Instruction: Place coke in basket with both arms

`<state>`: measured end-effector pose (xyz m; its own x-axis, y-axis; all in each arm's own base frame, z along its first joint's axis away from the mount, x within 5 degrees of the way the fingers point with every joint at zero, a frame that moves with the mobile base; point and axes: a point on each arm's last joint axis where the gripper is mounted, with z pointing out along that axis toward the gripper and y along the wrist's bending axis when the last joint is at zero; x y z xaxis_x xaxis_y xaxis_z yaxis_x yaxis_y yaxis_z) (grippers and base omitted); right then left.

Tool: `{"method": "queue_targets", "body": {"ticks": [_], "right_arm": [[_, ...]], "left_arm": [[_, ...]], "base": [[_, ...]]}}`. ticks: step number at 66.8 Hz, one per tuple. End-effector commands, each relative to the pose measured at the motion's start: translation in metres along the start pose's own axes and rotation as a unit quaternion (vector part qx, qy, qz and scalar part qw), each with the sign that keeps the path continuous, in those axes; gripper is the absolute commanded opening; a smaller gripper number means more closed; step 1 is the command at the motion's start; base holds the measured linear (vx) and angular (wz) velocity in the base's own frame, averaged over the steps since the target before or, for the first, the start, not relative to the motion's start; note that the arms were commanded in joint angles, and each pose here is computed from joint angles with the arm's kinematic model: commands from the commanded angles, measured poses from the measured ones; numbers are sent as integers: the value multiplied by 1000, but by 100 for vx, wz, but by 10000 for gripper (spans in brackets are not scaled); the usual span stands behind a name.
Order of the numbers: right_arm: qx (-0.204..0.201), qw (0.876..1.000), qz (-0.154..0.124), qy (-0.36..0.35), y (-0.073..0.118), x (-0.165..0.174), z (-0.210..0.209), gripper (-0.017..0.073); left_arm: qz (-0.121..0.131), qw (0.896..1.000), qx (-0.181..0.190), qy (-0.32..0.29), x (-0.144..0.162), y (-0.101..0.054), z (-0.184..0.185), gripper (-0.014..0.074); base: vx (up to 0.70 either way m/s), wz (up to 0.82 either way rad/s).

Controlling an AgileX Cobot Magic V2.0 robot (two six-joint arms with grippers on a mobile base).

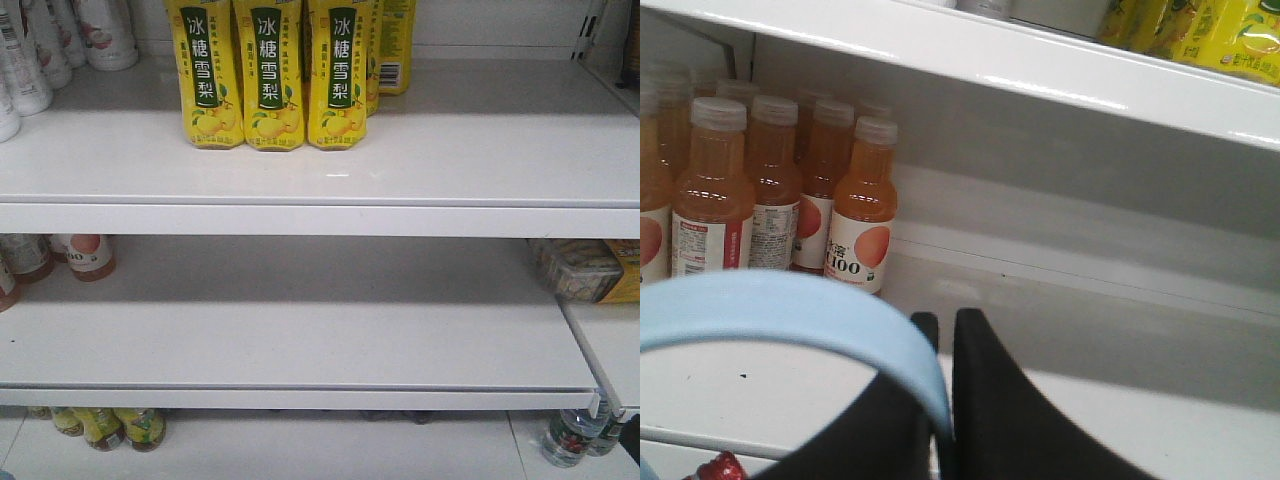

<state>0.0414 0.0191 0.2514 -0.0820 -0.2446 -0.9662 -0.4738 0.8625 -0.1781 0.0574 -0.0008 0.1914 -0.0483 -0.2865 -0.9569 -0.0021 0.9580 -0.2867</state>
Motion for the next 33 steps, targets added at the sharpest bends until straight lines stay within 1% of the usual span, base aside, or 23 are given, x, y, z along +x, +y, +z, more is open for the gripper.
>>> {"method": "queue_targets", "body": {"ticks": [1, 33], "right_arm": [[9, 999, -7, -45, -3, -15, -2, -5], [9, 999, -7, -45, -3, -15, -2, -5]], "left_arm": [[43, 993, 26, -110, -26, -7, -6, -6], [43, 993, 25, -110, -26, -7, -6, -6]], "base": [[0, 0], [0, 0]]}}
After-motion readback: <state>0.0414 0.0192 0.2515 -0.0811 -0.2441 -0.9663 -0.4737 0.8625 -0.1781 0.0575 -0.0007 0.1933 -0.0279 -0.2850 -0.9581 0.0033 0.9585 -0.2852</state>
